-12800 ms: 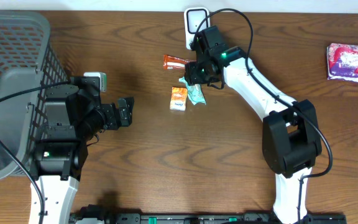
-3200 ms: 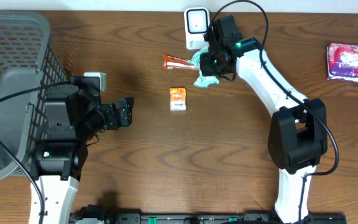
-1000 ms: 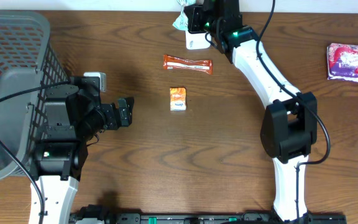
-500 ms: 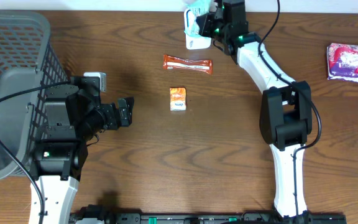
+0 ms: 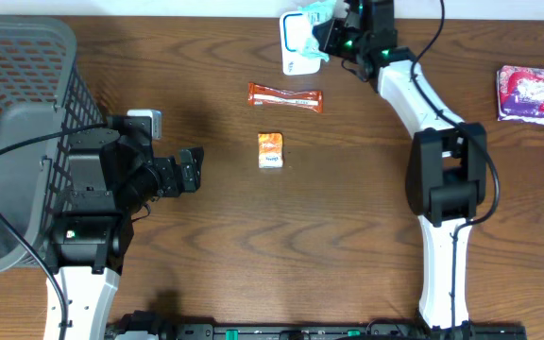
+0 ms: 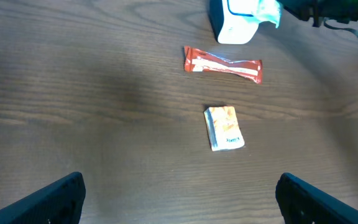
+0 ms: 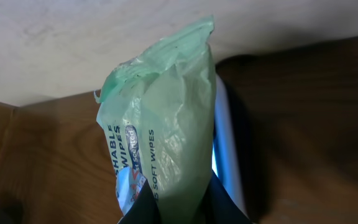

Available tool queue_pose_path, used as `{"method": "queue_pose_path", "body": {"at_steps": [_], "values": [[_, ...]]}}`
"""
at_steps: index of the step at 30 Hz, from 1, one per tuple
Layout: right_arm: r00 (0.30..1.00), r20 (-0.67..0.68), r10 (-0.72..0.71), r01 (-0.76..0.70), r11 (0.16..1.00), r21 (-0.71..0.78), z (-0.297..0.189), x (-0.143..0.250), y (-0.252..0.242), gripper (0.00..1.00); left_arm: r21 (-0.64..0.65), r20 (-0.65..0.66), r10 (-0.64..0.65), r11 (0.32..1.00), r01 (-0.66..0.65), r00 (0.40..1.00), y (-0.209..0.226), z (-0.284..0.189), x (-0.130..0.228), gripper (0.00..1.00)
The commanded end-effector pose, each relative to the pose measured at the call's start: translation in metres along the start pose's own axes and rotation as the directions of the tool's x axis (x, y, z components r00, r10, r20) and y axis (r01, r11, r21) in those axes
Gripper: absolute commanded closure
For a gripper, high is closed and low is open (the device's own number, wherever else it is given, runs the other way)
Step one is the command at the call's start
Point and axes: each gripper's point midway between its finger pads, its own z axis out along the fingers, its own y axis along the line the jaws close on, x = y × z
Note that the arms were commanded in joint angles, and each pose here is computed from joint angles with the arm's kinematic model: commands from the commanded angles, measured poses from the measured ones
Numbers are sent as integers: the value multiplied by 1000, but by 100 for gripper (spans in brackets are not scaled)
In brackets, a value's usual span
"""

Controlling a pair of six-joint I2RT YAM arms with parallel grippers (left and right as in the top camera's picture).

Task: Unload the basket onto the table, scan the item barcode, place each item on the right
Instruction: 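Hold the green wipes pack in front of the scanner with the right gripper, then carry the green wipes pack to the far right beside the purple package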

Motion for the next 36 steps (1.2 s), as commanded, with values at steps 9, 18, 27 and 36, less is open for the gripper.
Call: {"method": "queue_pose_path", "body": {"at_steps": [9,18,27,36], "values": [[983,142,-115,58,932,357,-184,-114,-64,99,2,-6,9,1000,-9,1000,1,2,2,3],[993,80,91,-120,659,742,-287,-79,-204,99,2,-6,9,1000,-9,1000,1,2,2,3],[964,151,219,-243,492,836,-368,-62,-275,99,2,-6,9,1000,-9,1000,1,2,2,3],[932,181,316,-305,409,860,-403,-37,-318,99,2,-6,9,1000,-9,1000,1,2,2,3]]}}
